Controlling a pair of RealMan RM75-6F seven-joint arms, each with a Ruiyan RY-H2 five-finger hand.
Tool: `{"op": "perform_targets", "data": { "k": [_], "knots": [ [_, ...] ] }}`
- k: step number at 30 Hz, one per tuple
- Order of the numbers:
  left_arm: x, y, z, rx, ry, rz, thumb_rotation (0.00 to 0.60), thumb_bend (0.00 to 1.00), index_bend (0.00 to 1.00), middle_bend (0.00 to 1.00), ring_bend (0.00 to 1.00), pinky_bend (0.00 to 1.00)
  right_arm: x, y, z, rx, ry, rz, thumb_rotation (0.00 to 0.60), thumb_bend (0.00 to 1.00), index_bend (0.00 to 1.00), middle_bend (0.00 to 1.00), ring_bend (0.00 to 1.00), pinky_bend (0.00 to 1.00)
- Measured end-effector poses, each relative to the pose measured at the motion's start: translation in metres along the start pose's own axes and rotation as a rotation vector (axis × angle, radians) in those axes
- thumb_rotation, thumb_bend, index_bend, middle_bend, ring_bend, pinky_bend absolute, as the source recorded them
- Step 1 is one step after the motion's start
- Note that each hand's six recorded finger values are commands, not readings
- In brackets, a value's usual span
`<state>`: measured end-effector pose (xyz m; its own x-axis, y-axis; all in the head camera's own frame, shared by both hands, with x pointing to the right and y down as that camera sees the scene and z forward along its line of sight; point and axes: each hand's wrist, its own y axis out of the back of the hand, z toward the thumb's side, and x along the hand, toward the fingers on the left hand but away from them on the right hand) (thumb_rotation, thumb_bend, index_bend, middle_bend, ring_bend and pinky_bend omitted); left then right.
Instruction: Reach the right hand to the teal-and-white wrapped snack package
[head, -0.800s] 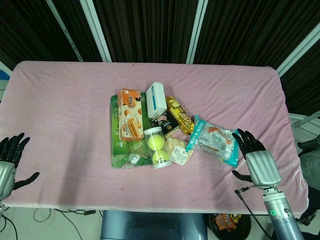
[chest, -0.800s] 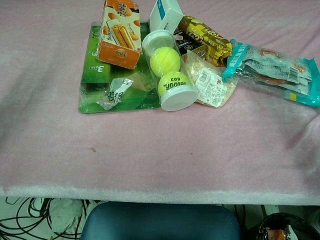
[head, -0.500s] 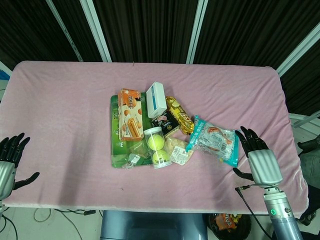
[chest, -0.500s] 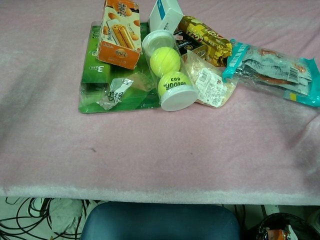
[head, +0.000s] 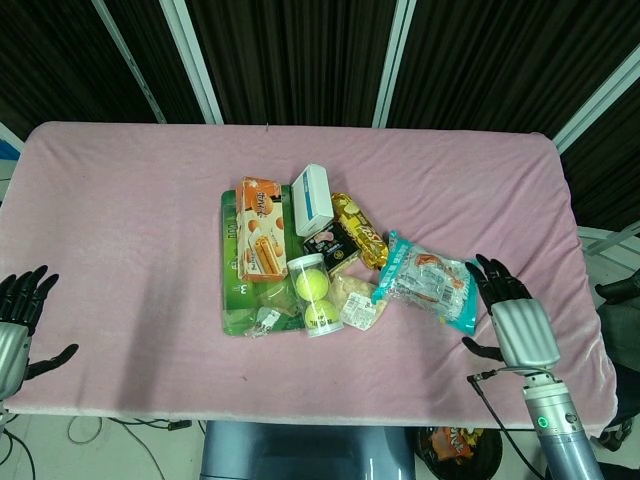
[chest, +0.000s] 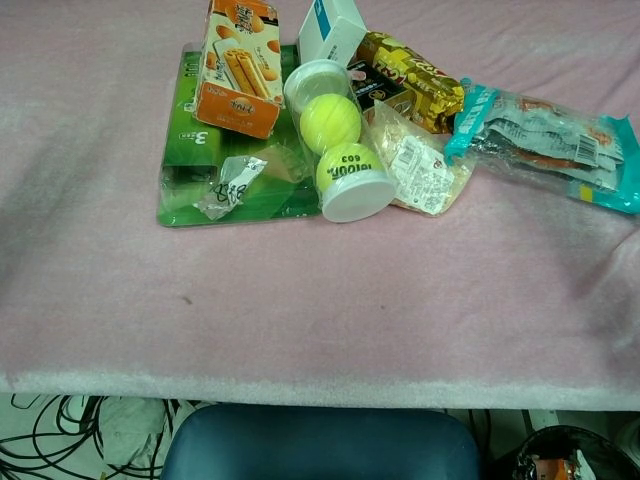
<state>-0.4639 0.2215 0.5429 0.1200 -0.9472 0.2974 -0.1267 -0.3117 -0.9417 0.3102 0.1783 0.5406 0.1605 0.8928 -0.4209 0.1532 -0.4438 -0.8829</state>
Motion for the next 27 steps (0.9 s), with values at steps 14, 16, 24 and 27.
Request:
{"op": "perform_targets", "data": {
  "k": [14,16,24,27],
  "knots": [
    [0.003,-0.004,-0.004,0.012,0.024,-0.010,0.600,0.00,0.00,0.00,0.00,0.00,-0.025,-0.046,0.023,-0.020,0.002,0.177,0.600,0.03,0.00,0.00,0.00,0.21],
    [0.003,-0.005,-0.004,0.018,0.025,-0.012,0.600,0.00,0.00,0.00,0.00,0.00,-0.030,-0.056,0.024,-0.018,-0.010,0.212,0.600,0.02,0.00,0.00,0.00,0.21],
    [0.004,-0.006,-0.004,0.028,0.036,-0.010,0.600,0.00,0.00,0.00,0.00,0.00,-0.063,-0.094,0.023,0.035,-0.072,0.312,0.600,0.00,0.00,0.00,0.00,0.21],
    [0.004,-0.006,-0.005,0.027,0.037,-0.011,0.600,0.00,0.00,0.00,0.00,0.00,-0.081,-0.106,0.017,0.085,-0.100,0.326,0.600,0.00,0.00,0.00,0.00,0.21]
  ]
}}
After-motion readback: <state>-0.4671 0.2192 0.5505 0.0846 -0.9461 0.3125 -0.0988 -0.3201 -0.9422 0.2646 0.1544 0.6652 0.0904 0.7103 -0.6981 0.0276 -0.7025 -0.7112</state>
